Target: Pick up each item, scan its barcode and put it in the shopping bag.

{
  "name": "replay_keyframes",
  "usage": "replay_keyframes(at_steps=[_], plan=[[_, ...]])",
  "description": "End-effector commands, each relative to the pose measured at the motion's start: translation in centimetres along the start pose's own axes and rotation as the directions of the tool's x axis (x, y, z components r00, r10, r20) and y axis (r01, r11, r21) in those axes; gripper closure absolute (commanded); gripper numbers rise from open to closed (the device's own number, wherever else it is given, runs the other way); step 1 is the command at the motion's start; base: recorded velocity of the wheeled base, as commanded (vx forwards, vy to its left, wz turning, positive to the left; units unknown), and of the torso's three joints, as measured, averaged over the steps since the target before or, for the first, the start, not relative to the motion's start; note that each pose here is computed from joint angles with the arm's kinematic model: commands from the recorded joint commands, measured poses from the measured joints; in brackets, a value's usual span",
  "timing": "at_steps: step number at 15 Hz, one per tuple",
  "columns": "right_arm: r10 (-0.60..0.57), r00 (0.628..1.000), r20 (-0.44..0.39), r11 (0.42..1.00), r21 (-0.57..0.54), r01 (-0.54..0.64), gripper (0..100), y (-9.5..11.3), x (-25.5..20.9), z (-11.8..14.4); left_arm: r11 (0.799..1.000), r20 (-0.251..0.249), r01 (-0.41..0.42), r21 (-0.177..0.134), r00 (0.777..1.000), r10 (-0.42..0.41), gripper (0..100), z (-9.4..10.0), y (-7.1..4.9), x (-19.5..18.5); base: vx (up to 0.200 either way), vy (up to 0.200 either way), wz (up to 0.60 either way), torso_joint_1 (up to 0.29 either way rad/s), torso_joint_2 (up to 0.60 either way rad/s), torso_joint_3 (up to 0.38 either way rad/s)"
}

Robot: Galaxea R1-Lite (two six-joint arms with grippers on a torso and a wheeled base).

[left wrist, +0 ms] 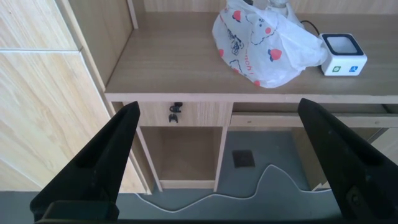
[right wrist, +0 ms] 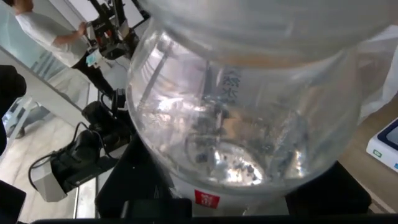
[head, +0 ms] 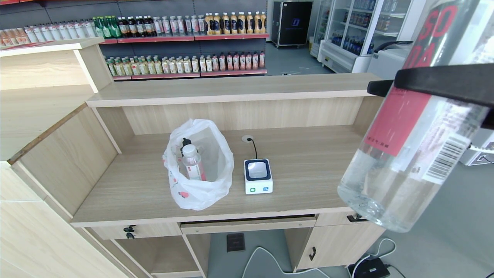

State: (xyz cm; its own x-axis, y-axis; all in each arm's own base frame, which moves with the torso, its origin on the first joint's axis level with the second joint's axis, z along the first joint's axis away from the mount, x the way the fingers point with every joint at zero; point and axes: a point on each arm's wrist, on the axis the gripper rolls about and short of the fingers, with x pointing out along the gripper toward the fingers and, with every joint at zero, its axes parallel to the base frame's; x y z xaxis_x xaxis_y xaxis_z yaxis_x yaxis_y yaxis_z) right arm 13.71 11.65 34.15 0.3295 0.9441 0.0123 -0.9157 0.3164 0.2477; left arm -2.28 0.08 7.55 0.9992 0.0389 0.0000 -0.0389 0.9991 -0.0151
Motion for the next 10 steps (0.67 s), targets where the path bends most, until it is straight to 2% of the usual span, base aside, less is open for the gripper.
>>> replay_keyframes(at_steps=[1,3,5,6,7,9,10], plan=[[-0.067,0.998,0.004,0.998,0.003,0.067,100,-1.2,-0.5,-0.1,1.0,0.0,-0.001,0.0,1.0,0.001,0,0.0,0.0,0.0,0.0,0.0,0.0,0.0,0.0,0.0],[-0.266,0.964,0.0,0.96,-0.089,0.265,100,-5.4,-1.6,-0.5,1.0,0.0,-0.001,0.0,1.0,0.001,0,0.0,0.0,0.0,0.0,0.0,0.0,0.0,0.0,0.0],[-0.451,0.892,-0.017,0.858,-0.282,0.429,100,-10.0,-3.6,-1.2,1.0,0.0,-0.001,0.0,1.0,0.001,0,0.0,0.0,0.0,0.0,0.0,0.0,0.0,0.0,0.0],[-0.524,0.852,-0.02,0.794,-0.374,0.479,100,-12.1,-4.7,-1.4,1.0,0.0,-0.001,0.0,1.0,0.001,0,0.0,0.0,0.0,0.0,0.0,0.0,0.0,0.0,0.0],[-0.589,0.808,-0.001,0.733,-0.421,0.534,100,-14.5,-5.9,-1.7,1.0,0.0,-0.001,0.0,1.0,0.001,0,0.0,0.0,0.0,0.0,0.0,0.0,0.0,0.0,0.0],[-0.653,0.756,0.043,0.644,-0.494,0.585,100,-18.4,-7.3,-2.4,1.0,0.0,-0.001,0.0,1.0,0.001,0,0.0,0.0,0.0,0.0,0.0,0.0,0.0,0.0,0.0],[-0.671,0.739,0.061,0.582,-0.575,0.575,100,-20.0,-7.7,-2.5,1.0,0.0,-0.001,0.0,1.0,0.001,0,0.0,0.0,0.0,0.0,0.0,0.0,0.0,0.0,0.0]])
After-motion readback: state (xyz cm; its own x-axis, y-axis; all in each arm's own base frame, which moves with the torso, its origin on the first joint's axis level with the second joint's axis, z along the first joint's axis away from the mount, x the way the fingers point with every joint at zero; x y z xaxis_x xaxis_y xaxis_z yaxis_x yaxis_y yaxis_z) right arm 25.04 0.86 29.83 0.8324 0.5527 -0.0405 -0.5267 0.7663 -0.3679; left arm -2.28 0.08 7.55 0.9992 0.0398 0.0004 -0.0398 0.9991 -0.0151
